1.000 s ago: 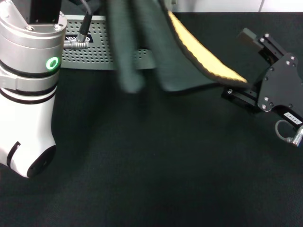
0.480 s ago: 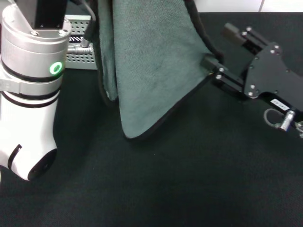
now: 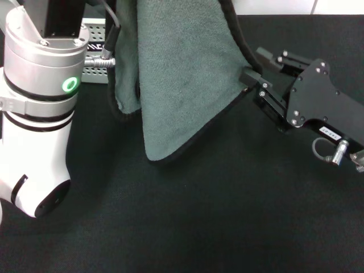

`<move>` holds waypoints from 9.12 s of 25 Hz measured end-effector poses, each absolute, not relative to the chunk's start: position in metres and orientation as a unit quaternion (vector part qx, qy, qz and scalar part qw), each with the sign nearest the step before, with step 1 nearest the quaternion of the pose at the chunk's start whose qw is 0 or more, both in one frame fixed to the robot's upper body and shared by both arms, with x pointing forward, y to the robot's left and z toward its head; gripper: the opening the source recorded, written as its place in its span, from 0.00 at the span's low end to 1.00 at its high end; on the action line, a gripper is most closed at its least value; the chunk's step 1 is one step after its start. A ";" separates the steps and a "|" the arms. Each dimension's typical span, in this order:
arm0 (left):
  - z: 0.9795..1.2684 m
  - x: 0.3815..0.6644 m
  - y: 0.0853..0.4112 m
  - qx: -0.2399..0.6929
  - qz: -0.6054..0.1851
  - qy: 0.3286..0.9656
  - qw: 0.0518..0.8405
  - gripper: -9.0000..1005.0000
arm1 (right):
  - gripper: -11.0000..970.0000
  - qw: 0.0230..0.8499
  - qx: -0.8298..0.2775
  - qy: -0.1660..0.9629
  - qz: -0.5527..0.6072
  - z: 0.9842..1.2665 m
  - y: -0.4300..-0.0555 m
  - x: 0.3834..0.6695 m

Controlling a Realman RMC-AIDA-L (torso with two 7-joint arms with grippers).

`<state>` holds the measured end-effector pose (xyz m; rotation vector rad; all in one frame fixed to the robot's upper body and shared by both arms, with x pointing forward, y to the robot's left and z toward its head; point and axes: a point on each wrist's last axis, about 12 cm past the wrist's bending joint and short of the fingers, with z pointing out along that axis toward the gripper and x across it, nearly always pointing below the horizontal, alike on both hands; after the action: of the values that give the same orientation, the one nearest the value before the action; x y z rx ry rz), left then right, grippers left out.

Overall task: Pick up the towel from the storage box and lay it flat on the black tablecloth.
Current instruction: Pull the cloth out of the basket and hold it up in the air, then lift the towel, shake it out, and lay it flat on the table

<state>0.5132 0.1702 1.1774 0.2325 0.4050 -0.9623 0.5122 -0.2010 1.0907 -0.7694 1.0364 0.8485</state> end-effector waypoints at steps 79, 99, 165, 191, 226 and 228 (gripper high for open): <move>1.137 0.484 0.223 0.105 -0.445 0.282 0.844 0.06 | 0.02 0.658 -0.367 0.481 0.449 1.120 -0.228 0.526; 1.113 0.443 0.290 0.193 -0.538 0.403 0.715 0.06 | 0.03 0.595 -0.452 0.492 0.448 1.207 -0.274 0.448; 1.037 0.473 0.264 0.073 -0.389 0.603 0.692 0.07 | 0.05 0.528 -0.297 0.667 0.434 1.068 -0.260 0.526; 1.021 0.511 0.271 0.013 -0.288 0.685 0.669 0.08 | 0.05 0.452 -0.208 0.780 0.379 1.063 -0.220 0.596; 1.007 0.537 0.273 0.016 -0.202 0.755 0.624 0.09 | 0.07 0.392 -0.226 0.857 0.247 1.092 -0.156 0.653; 1.007 0.537 0.272 0.016 -0.202 0.755 0.624 0.09 | 0.07 0.393 -0.226 0.857 0.244 1.091 -0.157 0.654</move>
<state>0.5375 0.2723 1.0068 0.0371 1.7328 -0.4647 0.6540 -0.1569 1.0913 -0.5723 2.1757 0.6184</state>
